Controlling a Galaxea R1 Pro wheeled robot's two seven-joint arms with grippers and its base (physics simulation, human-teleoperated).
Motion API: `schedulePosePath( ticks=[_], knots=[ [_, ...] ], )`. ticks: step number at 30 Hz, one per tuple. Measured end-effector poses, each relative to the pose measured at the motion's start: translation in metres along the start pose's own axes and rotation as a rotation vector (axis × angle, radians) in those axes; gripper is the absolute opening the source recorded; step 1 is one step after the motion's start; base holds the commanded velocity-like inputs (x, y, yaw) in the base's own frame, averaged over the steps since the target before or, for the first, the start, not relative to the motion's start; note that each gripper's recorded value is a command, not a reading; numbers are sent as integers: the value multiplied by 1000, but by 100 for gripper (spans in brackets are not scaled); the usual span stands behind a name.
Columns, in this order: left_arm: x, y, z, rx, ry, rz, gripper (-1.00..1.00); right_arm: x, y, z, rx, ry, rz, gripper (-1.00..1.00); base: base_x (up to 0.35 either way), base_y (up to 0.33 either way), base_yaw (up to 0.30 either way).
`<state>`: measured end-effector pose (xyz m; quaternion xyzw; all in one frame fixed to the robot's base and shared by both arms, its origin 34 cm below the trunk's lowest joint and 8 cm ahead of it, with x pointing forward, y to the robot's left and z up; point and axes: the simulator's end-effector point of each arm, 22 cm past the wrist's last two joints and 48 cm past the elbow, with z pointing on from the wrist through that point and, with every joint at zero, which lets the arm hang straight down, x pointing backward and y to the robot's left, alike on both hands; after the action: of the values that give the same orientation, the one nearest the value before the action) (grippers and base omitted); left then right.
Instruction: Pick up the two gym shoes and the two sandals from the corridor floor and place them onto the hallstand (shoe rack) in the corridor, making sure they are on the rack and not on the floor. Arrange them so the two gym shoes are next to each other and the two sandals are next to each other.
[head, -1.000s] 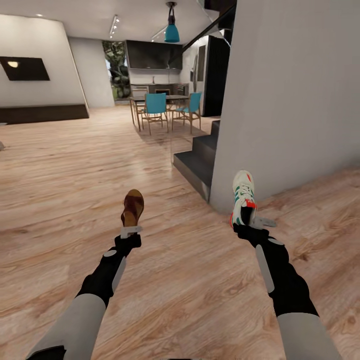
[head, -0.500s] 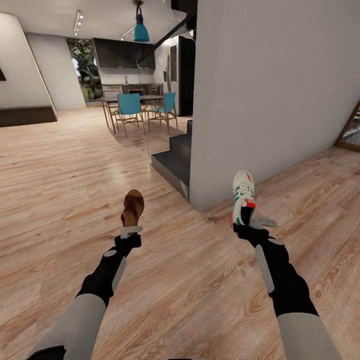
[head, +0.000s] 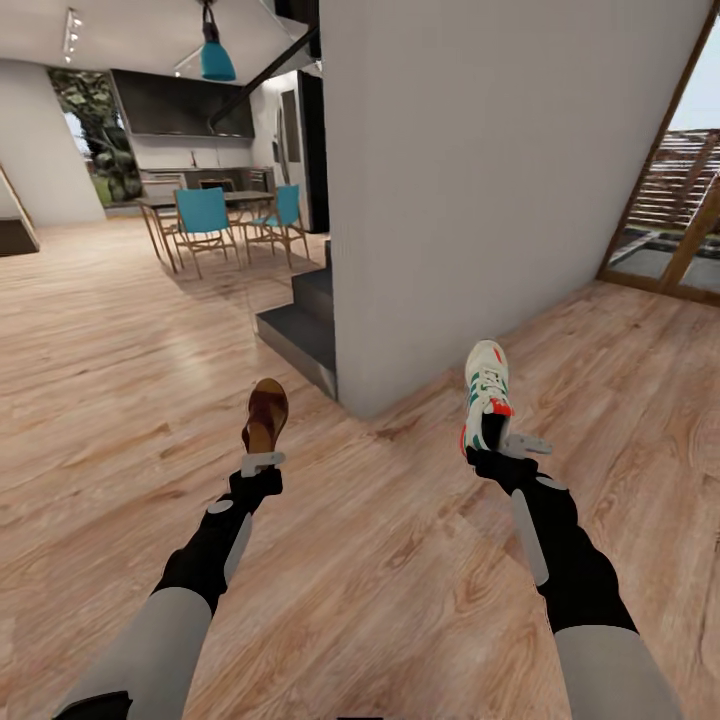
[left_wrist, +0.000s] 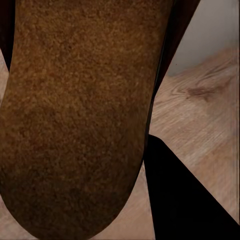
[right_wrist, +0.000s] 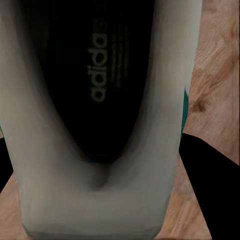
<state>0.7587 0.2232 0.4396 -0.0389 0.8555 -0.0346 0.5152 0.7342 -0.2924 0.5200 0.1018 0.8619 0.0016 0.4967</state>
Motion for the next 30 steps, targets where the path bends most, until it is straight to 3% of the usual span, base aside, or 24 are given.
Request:
schedulePosePath(
  ticks=[30],
  knots=[
    [-5, 0, -2, 0, -7, 0, -100, -4, 1, -3, -1, -7, 1, -100, 0, 0, -300]
  ],
)
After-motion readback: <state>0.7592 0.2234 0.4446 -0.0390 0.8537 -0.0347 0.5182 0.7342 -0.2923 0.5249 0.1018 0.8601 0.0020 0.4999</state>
